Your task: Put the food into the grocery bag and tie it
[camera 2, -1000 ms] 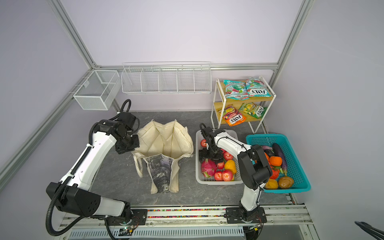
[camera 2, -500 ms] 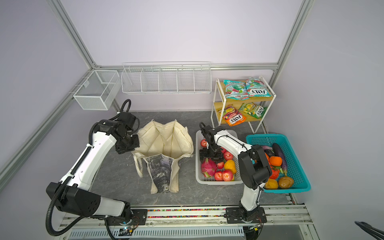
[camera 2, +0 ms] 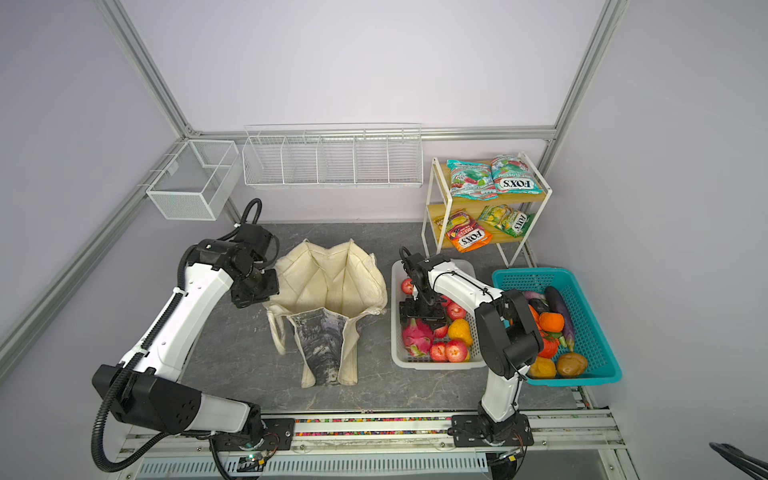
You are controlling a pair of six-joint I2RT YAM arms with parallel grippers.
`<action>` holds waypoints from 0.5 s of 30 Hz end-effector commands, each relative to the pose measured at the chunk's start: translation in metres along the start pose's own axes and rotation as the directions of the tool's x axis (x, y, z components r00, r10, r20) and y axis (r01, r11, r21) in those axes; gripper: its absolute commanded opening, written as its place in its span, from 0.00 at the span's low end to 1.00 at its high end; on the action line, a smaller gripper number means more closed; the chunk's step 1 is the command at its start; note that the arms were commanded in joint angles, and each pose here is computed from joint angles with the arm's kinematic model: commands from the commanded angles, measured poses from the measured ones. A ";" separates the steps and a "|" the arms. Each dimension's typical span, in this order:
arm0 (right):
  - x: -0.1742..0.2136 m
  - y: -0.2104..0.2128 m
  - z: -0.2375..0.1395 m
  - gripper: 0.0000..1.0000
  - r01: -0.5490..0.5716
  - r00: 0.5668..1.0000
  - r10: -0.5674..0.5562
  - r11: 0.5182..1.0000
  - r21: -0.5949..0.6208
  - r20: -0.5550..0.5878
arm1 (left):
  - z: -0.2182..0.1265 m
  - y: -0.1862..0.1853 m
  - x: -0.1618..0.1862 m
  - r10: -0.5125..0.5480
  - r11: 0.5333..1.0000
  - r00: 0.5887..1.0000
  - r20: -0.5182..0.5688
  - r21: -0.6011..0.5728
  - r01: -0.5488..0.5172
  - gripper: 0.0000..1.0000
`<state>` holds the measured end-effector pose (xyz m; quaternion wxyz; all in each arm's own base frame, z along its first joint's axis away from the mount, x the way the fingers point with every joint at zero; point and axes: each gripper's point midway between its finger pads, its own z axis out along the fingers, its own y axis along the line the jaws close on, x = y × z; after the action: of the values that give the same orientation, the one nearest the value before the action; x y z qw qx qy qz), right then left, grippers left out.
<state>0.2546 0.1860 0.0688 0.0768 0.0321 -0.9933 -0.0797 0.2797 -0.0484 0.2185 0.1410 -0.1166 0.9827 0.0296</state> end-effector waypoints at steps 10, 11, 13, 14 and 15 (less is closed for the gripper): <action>0.006 -0.005 0.018 0.95 -0.005 0.998 0.006 1.000 0.016 -0.064 | -0.002 0.006 0.004 -0.016 1.000 1.000 0.003 -0.012 0.016 0.00; 0.006 -0.005 0.016 0.92 -0.003 0.998 0.004 1.000 0.015 -0.061 | -0.002 0.006 0.004 -0.016 1.000 1.000 0.002 -0.012 0.016 0.00; 0.006 -0.005 0.014 0.87 -0.003 0.998 0.004 1.000 0.017 -0.055 | -0.002 0.006 0.005 -0.016 1.000 1.000 0.000 -0.012 0.016 0.00; 0.006 -0.005 0.012 0.84 -0.002 0.999 0.003 1.000 0.019 -0.052 | -0.002 0.006 0.004 -0.014 1.000 1.000 0.000 -0.011 0.014 0.00; 0.006 -0.005 0.009 0.82 0.001 0.999 0.000 1.000 0.019 -0.044 | -0.002 0.006 0.004 -0.014 1.000 1.000 0.000 -0.011 0.014 0.00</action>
<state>0.2548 0.1872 0.0584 0.0898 0.0320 -0.9923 -0.0791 0.2791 -0.0482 0.2174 0.1393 -0.1170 0.9828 0.0302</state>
